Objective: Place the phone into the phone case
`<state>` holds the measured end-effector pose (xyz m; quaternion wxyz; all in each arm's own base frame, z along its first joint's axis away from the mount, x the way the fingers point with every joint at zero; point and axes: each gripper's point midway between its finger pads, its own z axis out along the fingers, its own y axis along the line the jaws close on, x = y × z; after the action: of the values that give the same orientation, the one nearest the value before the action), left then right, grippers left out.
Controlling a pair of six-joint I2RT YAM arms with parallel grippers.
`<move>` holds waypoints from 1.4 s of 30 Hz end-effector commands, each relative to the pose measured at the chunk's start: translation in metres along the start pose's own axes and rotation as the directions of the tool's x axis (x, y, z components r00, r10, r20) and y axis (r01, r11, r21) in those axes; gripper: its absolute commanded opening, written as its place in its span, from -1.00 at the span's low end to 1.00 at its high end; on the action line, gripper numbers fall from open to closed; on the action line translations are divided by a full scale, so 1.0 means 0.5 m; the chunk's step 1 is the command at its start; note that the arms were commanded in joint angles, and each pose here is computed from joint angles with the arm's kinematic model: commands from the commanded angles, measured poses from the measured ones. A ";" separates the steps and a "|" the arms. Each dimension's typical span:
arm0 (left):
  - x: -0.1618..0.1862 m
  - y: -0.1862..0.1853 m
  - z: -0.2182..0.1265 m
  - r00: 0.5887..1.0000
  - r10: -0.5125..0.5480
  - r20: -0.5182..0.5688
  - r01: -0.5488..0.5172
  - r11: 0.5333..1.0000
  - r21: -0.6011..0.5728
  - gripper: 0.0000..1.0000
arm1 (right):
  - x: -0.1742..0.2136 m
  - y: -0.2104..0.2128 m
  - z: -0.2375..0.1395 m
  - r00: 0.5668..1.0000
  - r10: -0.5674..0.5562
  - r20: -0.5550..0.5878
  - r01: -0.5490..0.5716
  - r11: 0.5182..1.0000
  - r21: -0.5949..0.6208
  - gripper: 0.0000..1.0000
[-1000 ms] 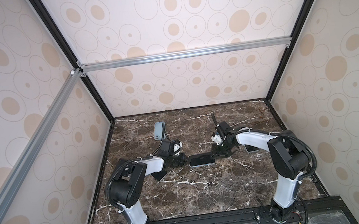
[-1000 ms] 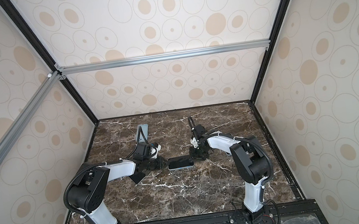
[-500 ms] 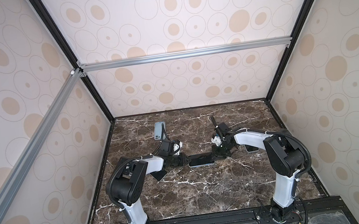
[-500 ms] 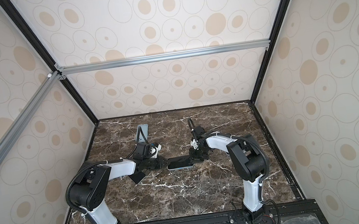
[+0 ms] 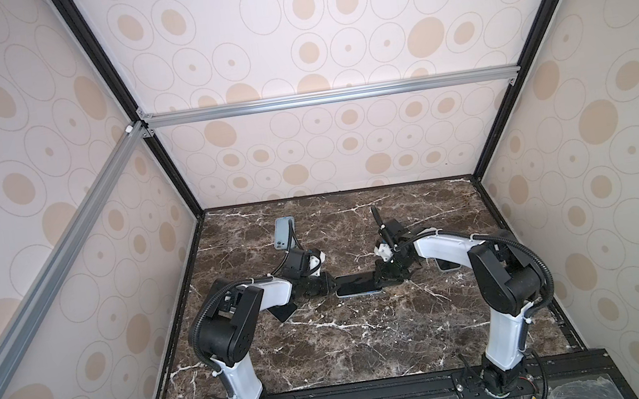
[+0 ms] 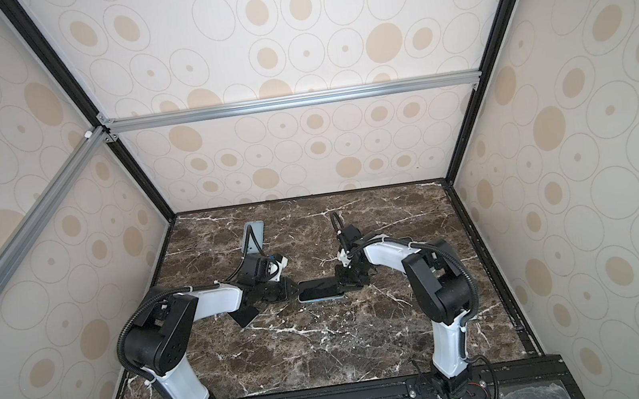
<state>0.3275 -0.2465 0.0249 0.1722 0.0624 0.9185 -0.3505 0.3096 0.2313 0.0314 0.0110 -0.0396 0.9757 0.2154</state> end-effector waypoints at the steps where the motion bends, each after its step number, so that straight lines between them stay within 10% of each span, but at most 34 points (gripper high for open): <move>1: 0.021 0.025 0.005 0.999 -0.008 -0.033 0.006 0.998 -0.065 -0.52 | 0.005 0.001 -0.018 1.000 -0.012 -0.005 0.012 1.000 0.022 -0.46; 42: 0.024 0.027 0.004 0.999 -0.007 -0.037 0.004 0.997 -0.071 -0.58 | 0.165 -0.159 0.171 0.966 0.093 -0.239 -0.025 0.962 0.274 -0.76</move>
<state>0.3291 -0.2443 0.0234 0.1756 0.0596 0.9209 -0.3429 0.3013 0.2247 0.0161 0.0012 -0.0190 0.9775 0.2101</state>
